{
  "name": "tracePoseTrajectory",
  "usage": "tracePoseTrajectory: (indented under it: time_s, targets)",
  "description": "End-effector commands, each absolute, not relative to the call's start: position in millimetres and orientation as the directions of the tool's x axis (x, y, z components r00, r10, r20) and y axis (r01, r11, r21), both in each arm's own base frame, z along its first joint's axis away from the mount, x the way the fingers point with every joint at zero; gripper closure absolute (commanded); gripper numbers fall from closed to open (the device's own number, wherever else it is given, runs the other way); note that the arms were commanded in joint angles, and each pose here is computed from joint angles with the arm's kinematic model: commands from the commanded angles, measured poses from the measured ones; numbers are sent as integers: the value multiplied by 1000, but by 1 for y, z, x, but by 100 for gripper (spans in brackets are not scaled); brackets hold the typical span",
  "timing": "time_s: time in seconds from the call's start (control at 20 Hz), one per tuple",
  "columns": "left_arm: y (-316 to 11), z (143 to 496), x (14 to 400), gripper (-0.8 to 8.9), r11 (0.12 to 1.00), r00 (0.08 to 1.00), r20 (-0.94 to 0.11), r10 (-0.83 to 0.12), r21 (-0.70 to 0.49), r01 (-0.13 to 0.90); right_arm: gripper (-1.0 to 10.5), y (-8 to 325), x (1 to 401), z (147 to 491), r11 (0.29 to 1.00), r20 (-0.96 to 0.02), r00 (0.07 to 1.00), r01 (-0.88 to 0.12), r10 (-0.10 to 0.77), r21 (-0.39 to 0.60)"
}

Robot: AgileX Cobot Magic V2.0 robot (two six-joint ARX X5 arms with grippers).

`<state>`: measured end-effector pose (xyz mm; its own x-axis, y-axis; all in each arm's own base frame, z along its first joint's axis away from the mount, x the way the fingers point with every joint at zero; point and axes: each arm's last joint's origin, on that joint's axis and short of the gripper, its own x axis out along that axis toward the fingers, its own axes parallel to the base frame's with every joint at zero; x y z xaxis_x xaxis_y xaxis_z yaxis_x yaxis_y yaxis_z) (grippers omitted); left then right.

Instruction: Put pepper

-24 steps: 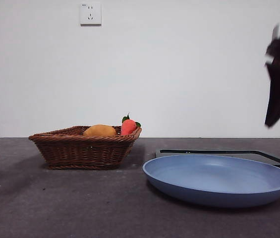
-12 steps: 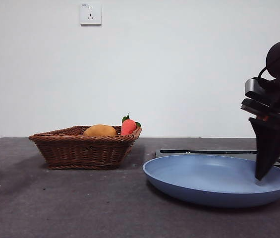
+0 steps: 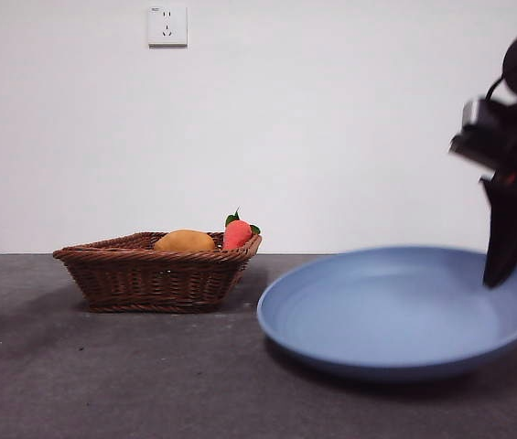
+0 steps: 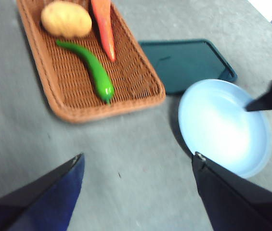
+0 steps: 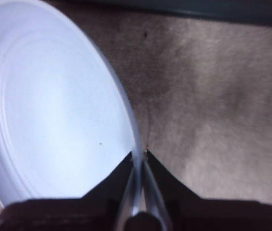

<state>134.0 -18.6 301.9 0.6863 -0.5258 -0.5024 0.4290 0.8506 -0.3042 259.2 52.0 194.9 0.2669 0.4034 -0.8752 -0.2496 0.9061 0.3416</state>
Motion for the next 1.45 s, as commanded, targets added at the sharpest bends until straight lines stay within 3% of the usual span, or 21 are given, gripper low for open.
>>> tracePoseTrajectory:
  time_s: [0.05, 0.35, 0.7, 1.1, 1.45]
  targets:
    - [-25, 316, 151, 426, 854, 691, -501, -521, -287, 435, 941, 49, 252, 214, 905, -851, 323, -251, 414, 344]
    - [-63, 328, 218, 426, 866, 641, -597, -483, -221, 448, 941, 34, 215, 265, 910, -769, 487, -251, 414, 331]
    - [-122, 300, 305, 426, 905, 590, -725, -355, -107, 413, 941, 21, 177, 307, 917, -669, 629, -239, 396, 319]
    - [-161, 236, 378, 426, 924, 519, -819, -246, -37, 379, 941, 20, 159, 324, 914, -608, 686, -249, 399, 320]
    - [-170, 193, 394, 426, 935, 486, -849, -209, -28, 354, 941, 20, 159, 324, 914, -608, 686, -250, 399, 319]
